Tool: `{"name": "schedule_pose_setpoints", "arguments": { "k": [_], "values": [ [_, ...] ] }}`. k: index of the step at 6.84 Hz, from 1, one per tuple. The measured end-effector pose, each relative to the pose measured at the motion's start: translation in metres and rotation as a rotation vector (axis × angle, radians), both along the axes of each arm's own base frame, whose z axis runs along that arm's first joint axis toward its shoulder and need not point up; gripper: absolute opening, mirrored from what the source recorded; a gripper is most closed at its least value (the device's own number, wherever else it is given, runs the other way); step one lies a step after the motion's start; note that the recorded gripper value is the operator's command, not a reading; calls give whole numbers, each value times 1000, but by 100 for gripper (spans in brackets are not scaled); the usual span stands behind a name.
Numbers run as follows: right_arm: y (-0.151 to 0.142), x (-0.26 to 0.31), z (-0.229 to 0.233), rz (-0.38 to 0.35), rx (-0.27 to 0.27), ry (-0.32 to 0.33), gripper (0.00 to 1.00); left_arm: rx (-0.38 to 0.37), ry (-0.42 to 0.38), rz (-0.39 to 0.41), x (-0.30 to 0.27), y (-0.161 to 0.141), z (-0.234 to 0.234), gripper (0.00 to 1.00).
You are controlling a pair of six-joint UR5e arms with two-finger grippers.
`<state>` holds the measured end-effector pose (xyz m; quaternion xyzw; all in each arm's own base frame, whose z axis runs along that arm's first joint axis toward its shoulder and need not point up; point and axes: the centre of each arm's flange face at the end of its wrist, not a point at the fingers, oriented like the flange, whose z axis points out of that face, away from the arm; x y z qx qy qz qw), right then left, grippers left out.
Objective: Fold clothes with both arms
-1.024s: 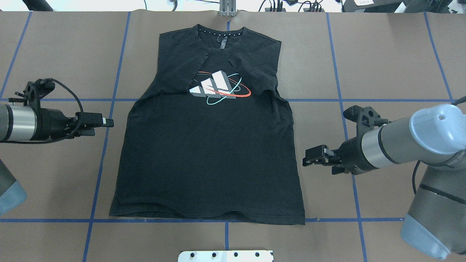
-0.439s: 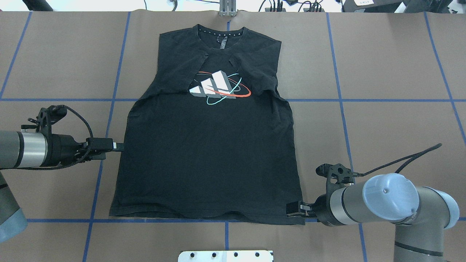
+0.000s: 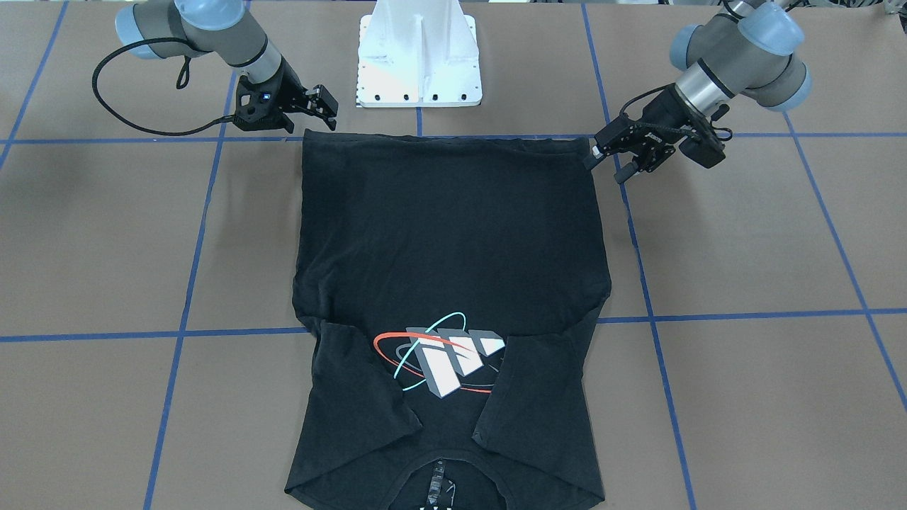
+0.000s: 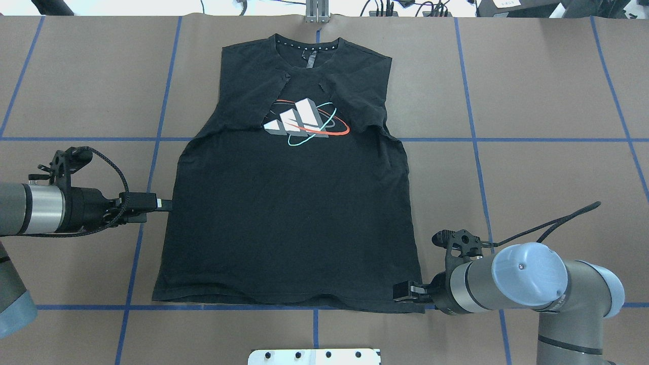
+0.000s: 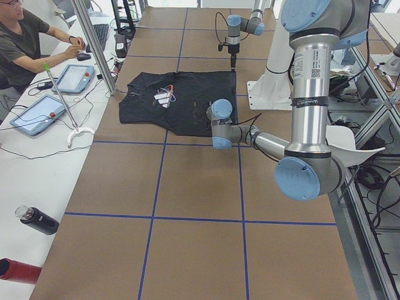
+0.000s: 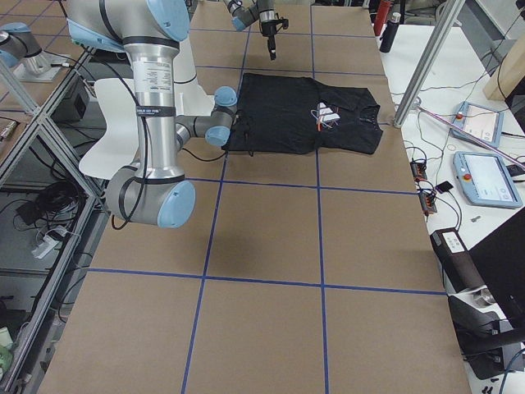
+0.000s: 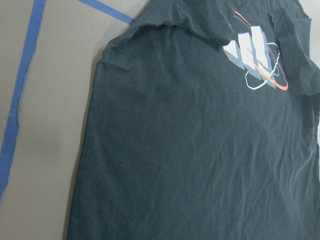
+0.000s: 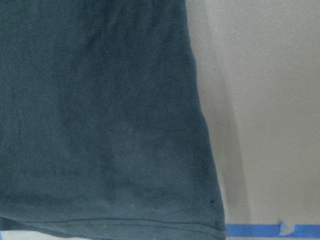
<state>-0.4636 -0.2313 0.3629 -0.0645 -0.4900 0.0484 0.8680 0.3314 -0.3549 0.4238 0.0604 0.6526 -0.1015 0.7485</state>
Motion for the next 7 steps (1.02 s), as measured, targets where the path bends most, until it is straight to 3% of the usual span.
{"name": "schedule_pose_setpoints", "arguments": {
  "k": [2, 5, 7],
  "values": [
    [-1, -4, 8, 0, -5, 18, 92, 3, 3, 0, -1, 1, -2, 100],
    [-1, -7, 12, -4, -8, 25, 74, 7, 10, 2, -6, 5, -7, 100],
    [-1, -8, 9, -5, -9, 19, 69, 8, 10, 3, -7, 6, -7, 100]
  ]
}}
